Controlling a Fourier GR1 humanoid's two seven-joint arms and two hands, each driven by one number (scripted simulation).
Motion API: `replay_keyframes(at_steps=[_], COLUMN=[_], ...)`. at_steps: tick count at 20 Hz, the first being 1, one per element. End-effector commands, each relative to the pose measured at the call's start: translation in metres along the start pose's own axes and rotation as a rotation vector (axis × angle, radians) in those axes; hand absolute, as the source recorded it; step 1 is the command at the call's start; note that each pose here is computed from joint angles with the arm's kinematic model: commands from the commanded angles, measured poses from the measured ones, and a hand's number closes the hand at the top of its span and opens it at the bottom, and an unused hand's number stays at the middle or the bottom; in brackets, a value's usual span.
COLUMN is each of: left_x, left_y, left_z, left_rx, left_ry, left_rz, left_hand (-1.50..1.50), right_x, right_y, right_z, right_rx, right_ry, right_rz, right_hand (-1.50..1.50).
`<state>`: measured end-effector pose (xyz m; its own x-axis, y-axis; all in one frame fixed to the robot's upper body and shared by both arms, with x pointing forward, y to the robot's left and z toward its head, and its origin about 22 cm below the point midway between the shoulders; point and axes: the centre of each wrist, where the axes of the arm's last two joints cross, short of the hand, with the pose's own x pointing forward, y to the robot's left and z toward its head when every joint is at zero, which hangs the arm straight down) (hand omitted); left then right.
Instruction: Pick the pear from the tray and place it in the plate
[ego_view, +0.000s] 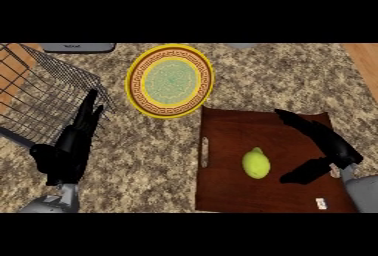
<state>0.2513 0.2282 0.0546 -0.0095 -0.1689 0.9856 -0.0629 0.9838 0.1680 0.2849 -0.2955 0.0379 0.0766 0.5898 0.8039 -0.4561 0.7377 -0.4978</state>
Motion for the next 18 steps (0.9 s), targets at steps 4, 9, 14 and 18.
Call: replay_keyframes(at_steps=[4, 9, 14, 18], left_x=[-0.049, -0.053, -0.057, -0.043], left_y=[0.013, 0.006, 0.012, 0.002], left_z=[0.004, 0.013, 0.016, -0.002], left_rx=[0.028, 0.032, 0.043, 0.040], left_ry=[0.257, 0.263, 0.273, 0.266], left_rz=[-0.033, -0.028, -0.042, -0.030], left_hand=[0.00, 0.00, 0.00, 0.00], right_x=[0.023, 0.019, 0.016, 0.027], right_y=[-0.010, 0.000, -0.001, 0.019], right_z=[-0.021, -0.035, -0.041, -0.059], right_rx=[0.268, 0.368, 0.405, 0.423], right_ry=[0.133, 0.205, 0.244, 0.223], right_rz=[0.138, 0.148, 0.166, 0.169], right_hand=[-1.50, -1.50, -1.50, -1.50])
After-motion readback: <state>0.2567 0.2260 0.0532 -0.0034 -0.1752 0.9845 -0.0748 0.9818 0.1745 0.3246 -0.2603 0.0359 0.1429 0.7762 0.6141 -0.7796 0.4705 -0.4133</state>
